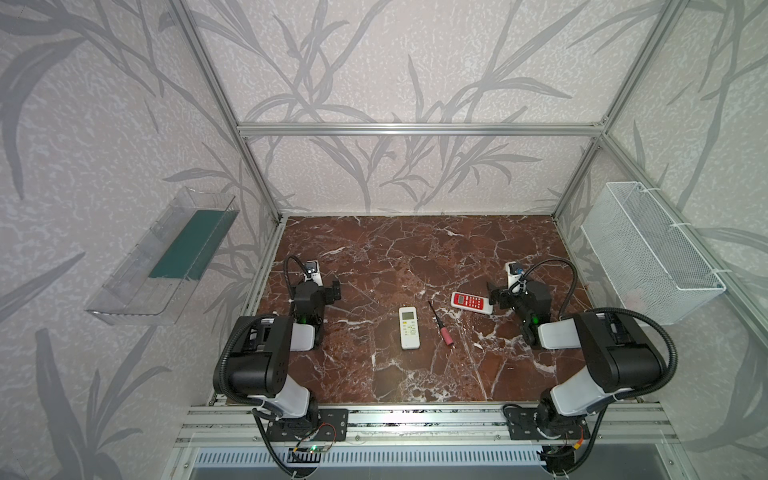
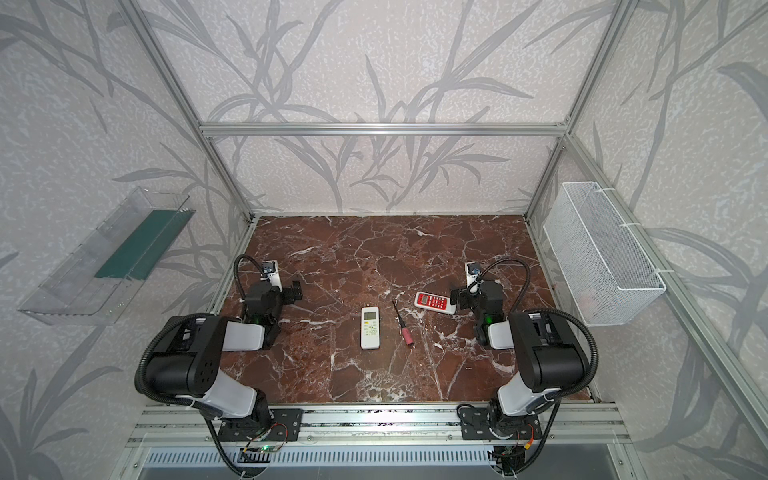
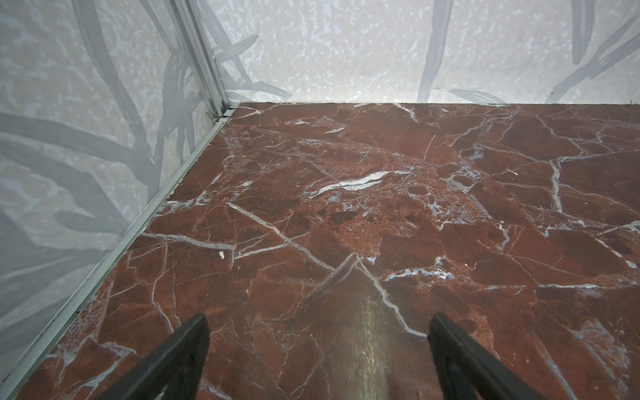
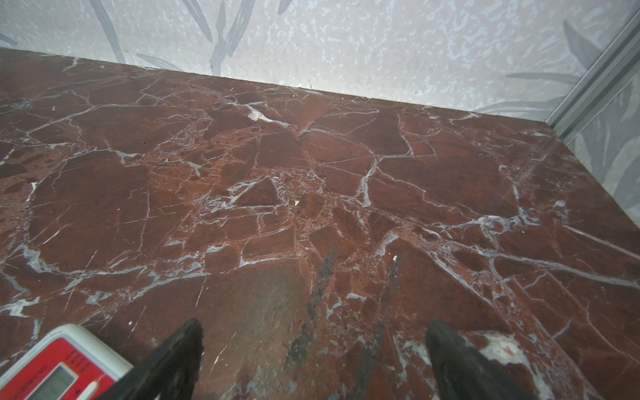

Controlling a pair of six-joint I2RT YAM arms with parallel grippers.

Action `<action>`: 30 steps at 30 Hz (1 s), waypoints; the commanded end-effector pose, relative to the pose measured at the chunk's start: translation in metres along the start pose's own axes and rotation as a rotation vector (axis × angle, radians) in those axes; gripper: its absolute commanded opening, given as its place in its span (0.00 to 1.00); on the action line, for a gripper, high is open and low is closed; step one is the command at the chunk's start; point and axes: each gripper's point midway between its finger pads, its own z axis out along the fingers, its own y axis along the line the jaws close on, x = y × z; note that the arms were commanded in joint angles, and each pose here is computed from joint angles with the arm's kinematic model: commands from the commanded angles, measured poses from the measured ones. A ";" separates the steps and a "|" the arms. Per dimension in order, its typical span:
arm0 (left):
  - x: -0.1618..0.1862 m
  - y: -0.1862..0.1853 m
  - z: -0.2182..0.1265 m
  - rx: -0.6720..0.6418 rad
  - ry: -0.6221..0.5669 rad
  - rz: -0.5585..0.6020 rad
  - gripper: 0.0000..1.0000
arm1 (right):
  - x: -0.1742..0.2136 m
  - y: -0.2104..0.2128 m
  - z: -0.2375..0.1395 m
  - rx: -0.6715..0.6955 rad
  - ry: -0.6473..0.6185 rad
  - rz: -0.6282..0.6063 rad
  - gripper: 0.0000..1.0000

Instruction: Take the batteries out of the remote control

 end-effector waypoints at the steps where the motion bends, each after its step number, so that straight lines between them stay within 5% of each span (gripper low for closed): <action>1: -0.005 0.002 0.003 -0.010 -0.015 -0.018 0.99 | -0.014 -0.004 0.001 0.015 -0.041 0.006 0.99; 18: -0.017 0.002 -0.008 -0.043 -0.039 0.006 0.99 | -0.025 -0.006 -0.008 0.026 -0.064 0.007 0.99; 25: -0.032 0.003 -0.016 -0.134 0.240 -0.050 0.99 | -0.046 -0.008 -0.024 0.044 0.018 0.065 0.99; 30: -0.044 -0.021 -0.031 -0.179 0.295 -0.058 0.99 | -0.050 -0.014 -0.041 0.122 0.144 0.209 0.99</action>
